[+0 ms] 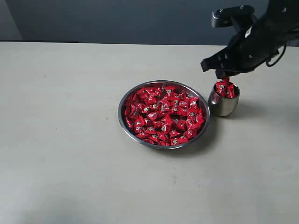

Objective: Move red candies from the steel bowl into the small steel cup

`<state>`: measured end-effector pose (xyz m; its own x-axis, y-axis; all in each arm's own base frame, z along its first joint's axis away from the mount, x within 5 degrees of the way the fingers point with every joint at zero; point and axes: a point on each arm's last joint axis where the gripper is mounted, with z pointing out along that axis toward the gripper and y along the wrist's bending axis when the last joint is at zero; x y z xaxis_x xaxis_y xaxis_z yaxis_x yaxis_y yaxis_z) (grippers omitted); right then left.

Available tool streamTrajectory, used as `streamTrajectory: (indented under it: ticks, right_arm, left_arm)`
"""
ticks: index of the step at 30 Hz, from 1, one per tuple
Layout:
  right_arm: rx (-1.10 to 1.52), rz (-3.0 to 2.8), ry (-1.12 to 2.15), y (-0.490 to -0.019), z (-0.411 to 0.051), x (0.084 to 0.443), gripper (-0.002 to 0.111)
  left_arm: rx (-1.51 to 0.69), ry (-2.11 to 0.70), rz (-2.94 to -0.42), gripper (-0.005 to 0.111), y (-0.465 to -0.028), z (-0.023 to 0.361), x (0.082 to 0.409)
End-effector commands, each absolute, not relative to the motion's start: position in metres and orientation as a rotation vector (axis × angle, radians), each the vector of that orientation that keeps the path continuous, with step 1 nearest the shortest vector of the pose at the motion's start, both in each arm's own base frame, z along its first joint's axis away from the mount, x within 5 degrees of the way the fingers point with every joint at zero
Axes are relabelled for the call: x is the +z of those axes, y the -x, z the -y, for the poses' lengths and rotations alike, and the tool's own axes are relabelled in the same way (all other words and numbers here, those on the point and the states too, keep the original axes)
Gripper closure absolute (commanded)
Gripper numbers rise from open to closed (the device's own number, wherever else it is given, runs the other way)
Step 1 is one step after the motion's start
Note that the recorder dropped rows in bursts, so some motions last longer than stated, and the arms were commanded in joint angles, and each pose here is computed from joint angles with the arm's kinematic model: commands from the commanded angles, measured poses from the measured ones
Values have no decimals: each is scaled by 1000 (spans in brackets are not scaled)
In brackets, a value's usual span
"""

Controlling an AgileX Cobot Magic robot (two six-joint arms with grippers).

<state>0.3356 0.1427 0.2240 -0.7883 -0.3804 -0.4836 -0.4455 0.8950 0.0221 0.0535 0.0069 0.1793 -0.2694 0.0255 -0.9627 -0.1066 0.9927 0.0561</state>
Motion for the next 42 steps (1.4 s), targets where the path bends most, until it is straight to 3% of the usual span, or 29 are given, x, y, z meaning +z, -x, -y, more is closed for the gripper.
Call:
streamTrajectory:
  ticks: [1,22,24,30,42]
  right_arm:
    - [160,-2565,491,-339,-117,209,105]
    - [159,-2578,481,-352,-120,174,105]
    - [159,-2578,481,-352,-120,174,98]
    - [146,-2575,497,-352,-120,174,60]
    - [160,-2482,488,-339,-116,221,59]
  left_arm:
    - [124,55,-1822,106,-53,-7,183]
    - [124,55,-1822,106,-53,-7,183]
    - [124,55,-1822,106,-53,-7,183]
    - [124,55,-1822,106,-53,-7,183]
    - [124,55,-1822,106,-53,-7,183]
